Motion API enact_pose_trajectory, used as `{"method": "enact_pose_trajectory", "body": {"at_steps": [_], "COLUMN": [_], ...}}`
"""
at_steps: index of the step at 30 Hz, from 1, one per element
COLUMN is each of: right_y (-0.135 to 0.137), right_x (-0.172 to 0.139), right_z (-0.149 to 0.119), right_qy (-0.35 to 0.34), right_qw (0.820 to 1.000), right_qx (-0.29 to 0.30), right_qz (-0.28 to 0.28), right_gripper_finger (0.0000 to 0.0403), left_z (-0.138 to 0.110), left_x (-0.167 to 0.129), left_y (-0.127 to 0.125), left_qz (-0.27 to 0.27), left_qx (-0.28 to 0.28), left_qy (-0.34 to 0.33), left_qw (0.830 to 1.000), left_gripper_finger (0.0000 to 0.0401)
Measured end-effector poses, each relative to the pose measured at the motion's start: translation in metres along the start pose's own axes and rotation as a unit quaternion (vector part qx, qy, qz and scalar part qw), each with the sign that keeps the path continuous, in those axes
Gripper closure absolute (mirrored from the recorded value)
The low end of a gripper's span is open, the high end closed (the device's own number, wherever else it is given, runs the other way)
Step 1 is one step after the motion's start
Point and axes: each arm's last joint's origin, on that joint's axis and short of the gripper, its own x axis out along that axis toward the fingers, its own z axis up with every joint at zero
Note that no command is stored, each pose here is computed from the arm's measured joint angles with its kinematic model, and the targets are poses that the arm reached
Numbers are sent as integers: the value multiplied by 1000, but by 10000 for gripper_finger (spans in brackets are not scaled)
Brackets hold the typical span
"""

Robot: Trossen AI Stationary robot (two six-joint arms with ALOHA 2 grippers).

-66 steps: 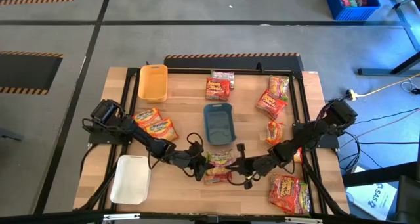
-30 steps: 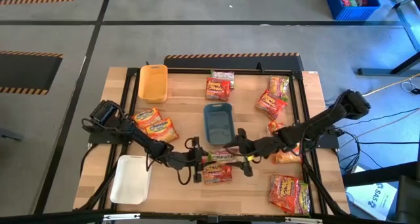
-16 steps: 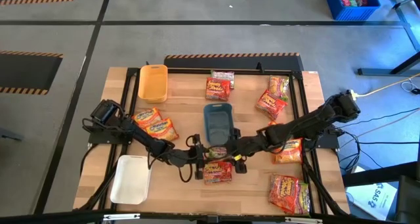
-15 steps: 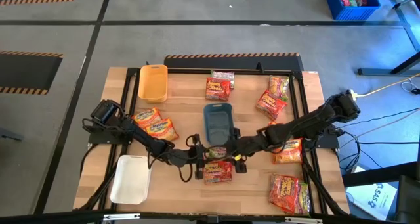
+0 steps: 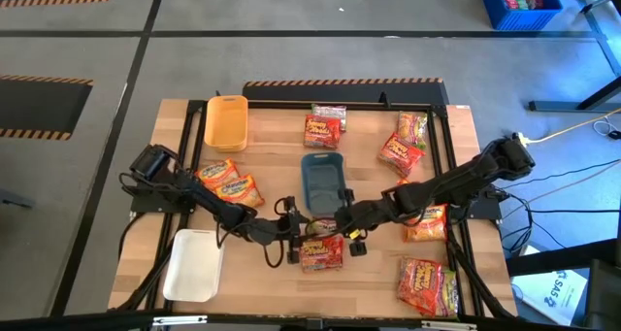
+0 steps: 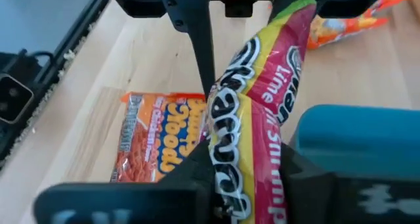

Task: Sort Maruchan noodles
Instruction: Put the green noodle pack into the blue bin

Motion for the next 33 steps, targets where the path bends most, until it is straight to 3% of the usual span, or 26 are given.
{"method": "enact_pose_trajectory", "body": {"at_steps": [9,19,26,33], "right_y": [-11,-78,-127,-159], "right_x": [-33,-49,-45,-22], "right_z": [17,22,8,-10], "right_qy": [-54,-60,-23,5], "right_qw": [997,985,988,992], "right_qx": [-26,-61,-63,-43], "right_qz": [-42,-147,-138,-116], "right_gripper_finger": [356,357,357,357], "left_z": [28,10,-9,-17], "left_x": [-39,-40,-27,-22], "left_y": [19,15,9,9], "left_qz": [11,21,24,34], "left_qx": [11,1,10,11], "left_qy": [74,129,143,153], "left_qw": [997,991,989,988], "left_gripper_finger": [255,257,258,258]}}
